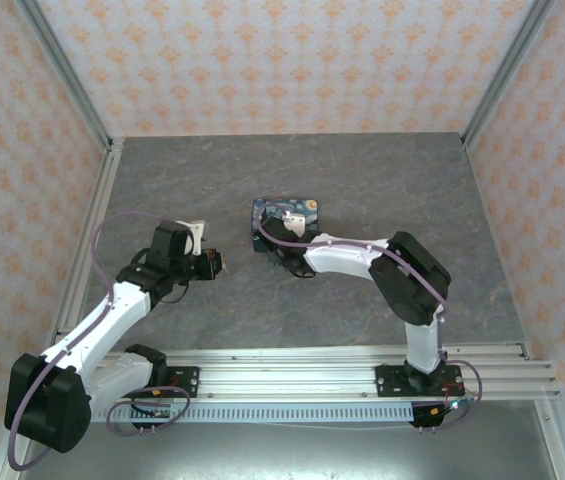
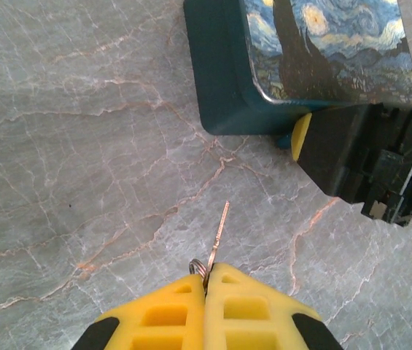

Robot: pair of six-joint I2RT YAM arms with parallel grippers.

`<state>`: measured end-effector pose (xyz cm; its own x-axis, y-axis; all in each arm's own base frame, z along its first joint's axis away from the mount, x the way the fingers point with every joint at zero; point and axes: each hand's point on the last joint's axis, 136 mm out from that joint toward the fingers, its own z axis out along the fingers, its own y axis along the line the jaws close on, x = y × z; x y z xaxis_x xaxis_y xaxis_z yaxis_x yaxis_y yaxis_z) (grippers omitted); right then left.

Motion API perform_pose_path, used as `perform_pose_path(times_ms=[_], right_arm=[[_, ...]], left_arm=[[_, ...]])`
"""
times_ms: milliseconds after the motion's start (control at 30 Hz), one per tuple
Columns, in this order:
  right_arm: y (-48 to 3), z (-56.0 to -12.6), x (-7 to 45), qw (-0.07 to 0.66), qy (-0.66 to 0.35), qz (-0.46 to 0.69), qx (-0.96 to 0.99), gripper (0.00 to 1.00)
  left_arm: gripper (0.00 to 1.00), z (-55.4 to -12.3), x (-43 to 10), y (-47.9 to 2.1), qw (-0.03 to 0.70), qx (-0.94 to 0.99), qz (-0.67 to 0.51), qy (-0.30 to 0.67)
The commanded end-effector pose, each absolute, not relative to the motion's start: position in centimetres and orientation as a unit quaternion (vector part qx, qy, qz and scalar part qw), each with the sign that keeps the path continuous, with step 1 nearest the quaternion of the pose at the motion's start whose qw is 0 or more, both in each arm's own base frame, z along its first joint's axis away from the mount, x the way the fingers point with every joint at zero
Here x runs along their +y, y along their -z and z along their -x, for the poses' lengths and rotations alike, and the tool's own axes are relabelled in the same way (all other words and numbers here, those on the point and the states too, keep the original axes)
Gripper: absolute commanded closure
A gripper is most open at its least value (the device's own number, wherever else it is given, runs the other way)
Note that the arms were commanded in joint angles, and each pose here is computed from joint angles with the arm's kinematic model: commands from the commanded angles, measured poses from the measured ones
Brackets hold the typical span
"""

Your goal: Unlock a padlock with a key

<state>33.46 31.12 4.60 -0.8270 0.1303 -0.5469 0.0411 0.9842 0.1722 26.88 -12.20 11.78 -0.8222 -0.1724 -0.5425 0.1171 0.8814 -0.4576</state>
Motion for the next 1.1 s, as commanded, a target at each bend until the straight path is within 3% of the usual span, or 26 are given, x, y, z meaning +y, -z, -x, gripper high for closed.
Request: perform_pose_path(times_ms=[0,400,600,1067], right_arm=[[-5.0,-34.6,31.1,0.311,-0.057,-0.06,0.947,0.6],[-4.4,-36.1,31.3,0.33,-0.037,-0.076,0.94,0.61],[-4.1,-36.7,31.6,0.335,-0.023,-0.072,0.939,0.67],[-4.1,-38.0,31.2,0.345,0.0,-0.078,0.935,0.6]], left_arm=[[1.0,-26.6,-12.9,-12.1,0.311,0.916,-0.015,0.255],[1.0,-26.2,-13.0,-11.1,0.305,0.917,-0.029,0.254],[1.0,-26.3,-13.1,-11.1,0.307,0.916,-0.037,0.255],[1.0,-26.1,-13.4,-11.2,0.309,0.913,-0.045,0.263]])
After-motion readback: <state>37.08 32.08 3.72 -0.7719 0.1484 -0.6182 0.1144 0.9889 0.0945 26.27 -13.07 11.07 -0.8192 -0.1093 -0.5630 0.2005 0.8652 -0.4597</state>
